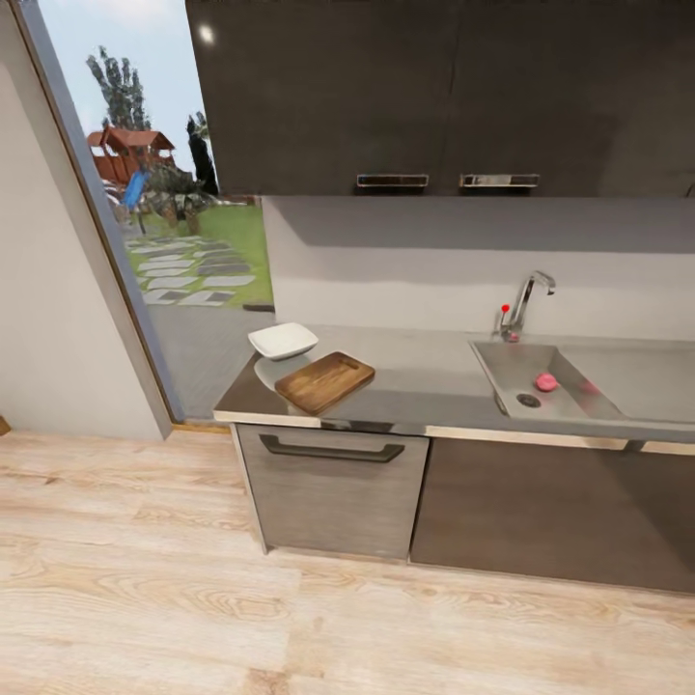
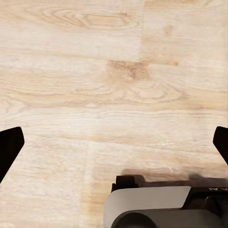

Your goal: In the kitchen, take the Vidalia onion out of the sink, dice it on the chopping board with the paring knife, put the diced onion into the bowl on the countertop, then place both the paring knife and the chopping board into the sink.

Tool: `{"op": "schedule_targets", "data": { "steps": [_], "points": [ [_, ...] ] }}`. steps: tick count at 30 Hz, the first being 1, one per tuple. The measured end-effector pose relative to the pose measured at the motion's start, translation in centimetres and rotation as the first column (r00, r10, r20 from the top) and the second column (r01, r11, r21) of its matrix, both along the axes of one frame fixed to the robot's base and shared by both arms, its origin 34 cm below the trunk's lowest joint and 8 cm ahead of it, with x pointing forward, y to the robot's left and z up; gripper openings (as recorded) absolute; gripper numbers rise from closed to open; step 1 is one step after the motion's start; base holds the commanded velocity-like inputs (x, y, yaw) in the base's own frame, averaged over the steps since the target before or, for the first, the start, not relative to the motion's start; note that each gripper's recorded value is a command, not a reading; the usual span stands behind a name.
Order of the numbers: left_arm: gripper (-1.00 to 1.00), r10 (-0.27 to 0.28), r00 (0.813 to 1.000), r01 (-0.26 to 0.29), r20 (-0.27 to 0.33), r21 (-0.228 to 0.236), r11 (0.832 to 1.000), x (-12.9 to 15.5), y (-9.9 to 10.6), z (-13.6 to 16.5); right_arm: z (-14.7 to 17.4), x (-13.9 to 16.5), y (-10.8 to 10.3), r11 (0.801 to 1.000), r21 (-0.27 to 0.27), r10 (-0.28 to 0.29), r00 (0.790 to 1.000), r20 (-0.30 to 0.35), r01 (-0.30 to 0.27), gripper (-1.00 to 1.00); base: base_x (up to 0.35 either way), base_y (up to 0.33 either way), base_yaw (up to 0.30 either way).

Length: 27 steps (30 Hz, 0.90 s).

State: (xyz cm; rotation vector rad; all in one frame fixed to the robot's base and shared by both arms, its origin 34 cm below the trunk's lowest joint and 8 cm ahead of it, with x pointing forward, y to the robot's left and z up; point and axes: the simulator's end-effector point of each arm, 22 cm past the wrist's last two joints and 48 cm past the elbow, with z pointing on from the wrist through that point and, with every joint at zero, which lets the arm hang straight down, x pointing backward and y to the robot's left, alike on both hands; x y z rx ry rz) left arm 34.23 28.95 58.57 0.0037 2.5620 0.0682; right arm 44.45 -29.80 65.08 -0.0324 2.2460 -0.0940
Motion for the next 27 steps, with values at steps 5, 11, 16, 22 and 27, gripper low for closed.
{"op": "schedule_targets", "data": {
  "steps": [5, 11, 16, 22, 27],
  "points": [
    [1.0, 0.0, 1.0, 0.0, 0.001, 0.001, 1.0, 0.0, 0.1, 0.6, 0.6, -0.1, 0.0, 1.0, -0.001, 0.001, 1.0, 0.0, -0.001, 1.0, 0.0, 0.0, 0.0],
    [1.0, -0.001, 1.0, 0.001, 0.001, 0.004, 1.0, -0.2, 0.3, 1.4, 1.3, -0.2, 0.0, 1.0, 0.0, 0.0, 1.0, 0.0, 0.0, 1.0, 0.0, 0.0, 0.0],
    [1.0, -0.001, 1.0, 0.001, 0.003, 0.006, 1.0, -0.2, 0.4, 2.0, 1.9, -0.4, 0.0, 1.0, 0.0, 0.0, 1.0, -0.001, 0.0, 1.0, 0.0, 0.0, 0.0],
    [1.0, -0.001, 1.0, 0.001, 0.003, 0.006, 1.0, -0.3, 0.4, 2.7, 2.6, -0.5, 0.0, 1.0, -0.001, 0.001, 1.0, -0.001, -0.001, 1.0, 0.0, 0.0, 0.0],
    [1.0, -0.001, 1.0, 0.001, 0.004, 0.006, 1.0, -0.4, 0.4, 3.3, 3.1, -0.6, 0.0, 1.0, 0.0, 0.0, 1.0, -0.001, 0.0, 1.0, 0.0, 0.0, 0.0]
  ]
}}
